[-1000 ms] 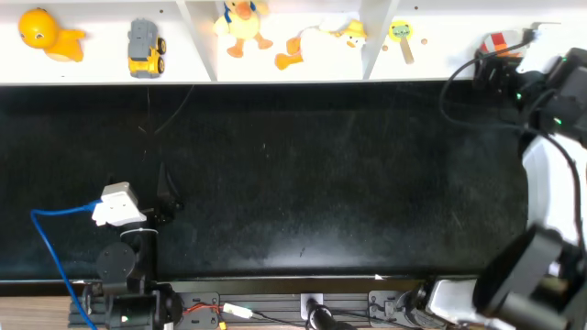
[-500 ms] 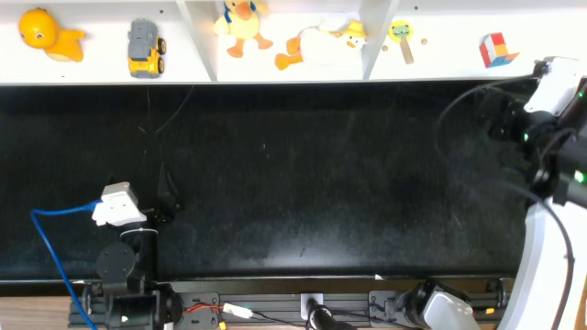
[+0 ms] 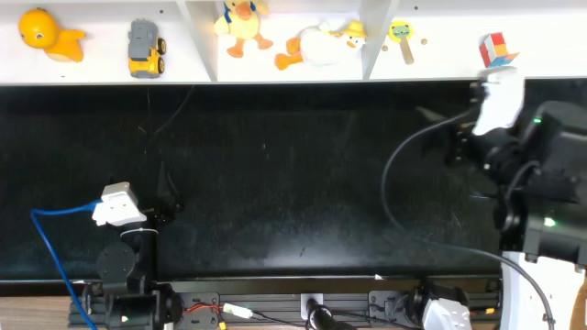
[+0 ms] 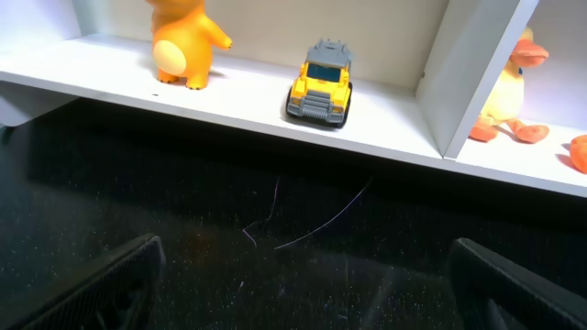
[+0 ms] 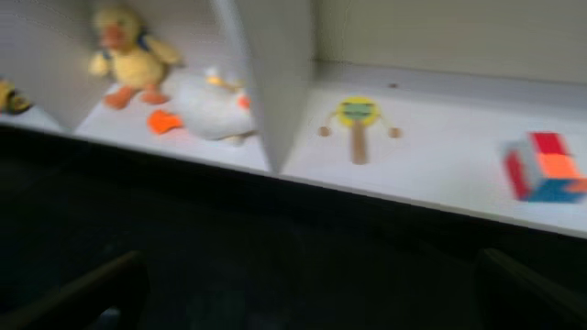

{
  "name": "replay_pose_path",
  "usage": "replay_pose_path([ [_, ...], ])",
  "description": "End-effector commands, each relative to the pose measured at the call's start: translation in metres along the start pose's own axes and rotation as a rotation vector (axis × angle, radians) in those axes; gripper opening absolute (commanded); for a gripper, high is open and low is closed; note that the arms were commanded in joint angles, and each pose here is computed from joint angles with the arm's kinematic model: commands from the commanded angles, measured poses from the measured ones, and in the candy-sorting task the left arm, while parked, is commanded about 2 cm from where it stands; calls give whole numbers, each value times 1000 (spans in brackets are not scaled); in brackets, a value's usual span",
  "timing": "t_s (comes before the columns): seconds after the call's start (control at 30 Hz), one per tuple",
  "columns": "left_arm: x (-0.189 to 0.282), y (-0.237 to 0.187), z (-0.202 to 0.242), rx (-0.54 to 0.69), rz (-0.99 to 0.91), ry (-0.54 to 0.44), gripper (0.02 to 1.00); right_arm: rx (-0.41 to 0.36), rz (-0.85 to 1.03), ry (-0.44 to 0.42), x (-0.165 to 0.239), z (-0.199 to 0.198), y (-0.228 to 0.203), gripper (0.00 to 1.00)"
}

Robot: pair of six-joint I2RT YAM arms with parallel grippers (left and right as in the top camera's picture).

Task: Store Toys

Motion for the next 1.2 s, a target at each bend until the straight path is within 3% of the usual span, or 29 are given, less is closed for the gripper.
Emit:
replay_pose_path([
  [0.03,0,0,-2,4,-10,-18,998,-28,20,106,-4,27,-1,998],
  [0.2,0,0,-2,4,-10,-18,998,-113,58,183,-9,47,-5,996],
  [0.43,0,0,-2,4,-9,-18,998,-61,43,148,-10,45,-4,996],
  [0.6,0,0,-2,4,-10,-18,998,-29,23,67,-11,38,-1,996],
  [0.73,0,0,-2,4,-10,-18,998,15,-24,-46,-8,38,-3,996],
  [0.8,0,0,-2,4,-10,-18,996,31,-88,-57,-5,37,-7,996],
  [1.0,0,0,-2,4,-10,-18,998,6,-259,-21,0,35,-43,993],
  [1.2,0,0,-2,4,-9,-18,996,33,-394,1,1,29,-90,996],
])
Point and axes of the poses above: each gripper's point midway between its finger pads, its own x axis back along the fingers, its own z axis along the line the jaws close on, y = z × x, the point moved 8 cm from there along x, back along the fingers, and after that the axes turned 9 degrees about -x, right-handed, at the moved point
